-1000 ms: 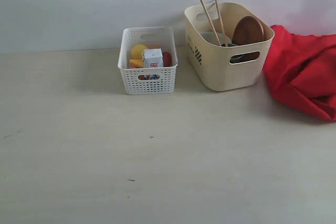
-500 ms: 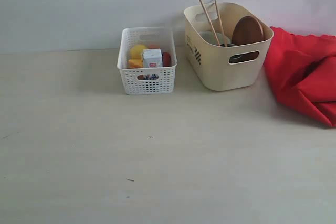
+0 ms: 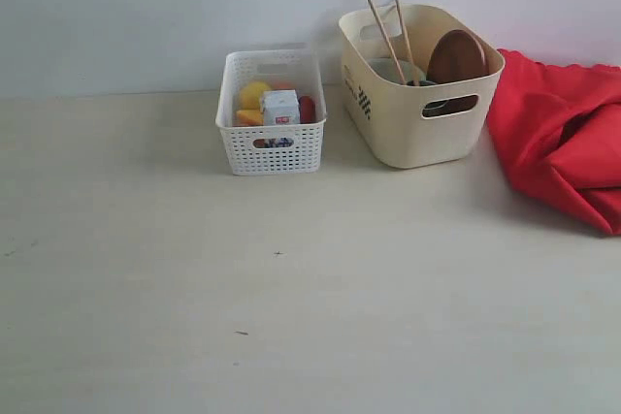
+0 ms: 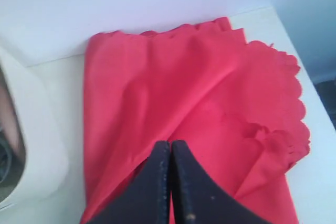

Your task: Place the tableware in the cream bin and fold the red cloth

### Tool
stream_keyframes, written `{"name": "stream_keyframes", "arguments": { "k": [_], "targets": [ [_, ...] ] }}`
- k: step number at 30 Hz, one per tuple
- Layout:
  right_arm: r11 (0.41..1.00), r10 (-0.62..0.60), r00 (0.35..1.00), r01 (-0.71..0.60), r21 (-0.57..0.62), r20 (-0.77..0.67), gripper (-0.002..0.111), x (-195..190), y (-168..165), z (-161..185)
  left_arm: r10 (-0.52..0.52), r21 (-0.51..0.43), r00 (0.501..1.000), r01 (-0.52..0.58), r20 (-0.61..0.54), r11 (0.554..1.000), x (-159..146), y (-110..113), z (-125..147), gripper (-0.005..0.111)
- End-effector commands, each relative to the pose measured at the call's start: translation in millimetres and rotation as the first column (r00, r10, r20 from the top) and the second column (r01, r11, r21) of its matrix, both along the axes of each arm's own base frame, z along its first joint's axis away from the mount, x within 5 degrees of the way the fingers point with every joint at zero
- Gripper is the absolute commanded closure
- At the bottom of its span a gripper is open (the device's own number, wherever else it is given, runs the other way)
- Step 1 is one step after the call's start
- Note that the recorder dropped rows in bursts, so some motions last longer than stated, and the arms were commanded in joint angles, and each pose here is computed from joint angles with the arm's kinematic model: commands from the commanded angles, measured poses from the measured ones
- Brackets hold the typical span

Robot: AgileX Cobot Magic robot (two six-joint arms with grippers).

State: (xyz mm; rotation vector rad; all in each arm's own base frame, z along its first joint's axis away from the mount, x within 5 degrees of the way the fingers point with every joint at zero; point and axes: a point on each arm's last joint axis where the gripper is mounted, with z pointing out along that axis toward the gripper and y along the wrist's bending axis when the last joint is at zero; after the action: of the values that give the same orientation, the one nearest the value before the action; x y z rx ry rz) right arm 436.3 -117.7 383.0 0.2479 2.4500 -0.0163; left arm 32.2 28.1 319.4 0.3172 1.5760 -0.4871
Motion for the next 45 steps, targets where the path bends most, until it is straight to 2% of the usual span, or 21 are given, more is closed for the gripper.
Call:
{"name": "stream_keyframes", "arguments": {
  "k": [1,4,7,12,14,15,17,19,23,26,31,39,41,45],
  "targets": [
    [0.993,0.091,0.992,-0.084,-0.083,0.087,0.108,-41.8,54.7,42.4,-0.032,0.002,0.999,0.031,0.024,1.000,1.9,-6.6,1.6,0.107],
    [0.987,0.138,0.974,-0.121,-0.104,0.181,0.108,-78.7,79.1,63.0,-0.059,0.010,0.998,0.059,0.028,0.998,3.9,-13.9,3.9,0.105],
    [0.981,0.174,0.940,-0.140,-0.134,0.294,0.108,-127.3,95.7,80.1,-0.111,0.035,0.994,0.111,0.010,0.993,9.7,-31.0,3.6,0.106],
    [0.981,0.190,0.886,-0.156,-0.114,0.423,0.108,-207.6,109.1,72.7,-0.187,0.142,0.982,0.190,-0.032,0.972,25.8,-68.1,-6.3,0.106],
    [0.976,0.216,0.829,-0.193,-0.099,0.516,0.108,-248.1,117.4,70.7,-0.215,0.168,0.975,0.220,-0.051,0.961,30.7,-80.4,-9.9,0.106],
    [0.966,0.247,0.781,-0.247,-0.079,0.574,0.108,-267.8,125.7,63.9,-0.233,0.172,0.970,0.240,-0.061,0.955,32.8,-86.8,-11.6,0.106],
    [0.936,0.317,0.664,-0.334,-0.111,0.677,0.108,-310.7,138.8,57.9,-0.265,0.182,0.962,0.274,-0.072,0.944,36.5,-98.0,-13.1,0.106],
    [0.910,0.361,0.595,-0.392,-0.133,0.718,0.108,-343.2,146.2,40.1,-0.281,0.198,0.956,0.293,-0.089,0.935,39.9,-106.3,-15.7,0.105],
    [0.902,0.386,0.539,-0.393,-0.182,0.749,0.108,-390.6,146.3,1.3,-0.275,0.252,0.955,0.295,-0.111,0.922,45.4,-113.8,-21.5,0.097],
    [0.897,0.399,0.549,-0.400,-0.189,0.734,0.108,-401.4,144.4,-28.2,-0.274,0.266,0.955,0.294,-0.111,0.918,46.3,-114.8,-22.9,0.094],
    [0.901,0.396,0.601,-0.400,-0.167,0.695,0.108,-395.3,141.9,-64.6,-0.274,0.266,0.955,0.294,-0.111,0.918,46.3,-114.8,-22.9,0.095],
    [0.897,0.409,0.633,-0.411,-0.163,0.657,0.108,-392.3,142.3,-76.9,-0.276,0.280,0.955,0.296,-0.112,0.913,46.2,-114.9,-26.7,0.095],
    [0.895,0.414,0.640,-0.417,-0.160,0.648,0.108,-392.2,142.7,-79.0,-0.276,0.326,0.955,0.296,-0.109,0.898,46.5,-114.4,-36.9,0.095],
    [0.888,0.426,0.652,-0.433,-0.153,0.627,0.108,-393.1,143.7,-81.6,-0.264,0.353,0.951,0.305,-0.159,0.885,45.7,-112.8,-55.4,0.095]
  ]
}}
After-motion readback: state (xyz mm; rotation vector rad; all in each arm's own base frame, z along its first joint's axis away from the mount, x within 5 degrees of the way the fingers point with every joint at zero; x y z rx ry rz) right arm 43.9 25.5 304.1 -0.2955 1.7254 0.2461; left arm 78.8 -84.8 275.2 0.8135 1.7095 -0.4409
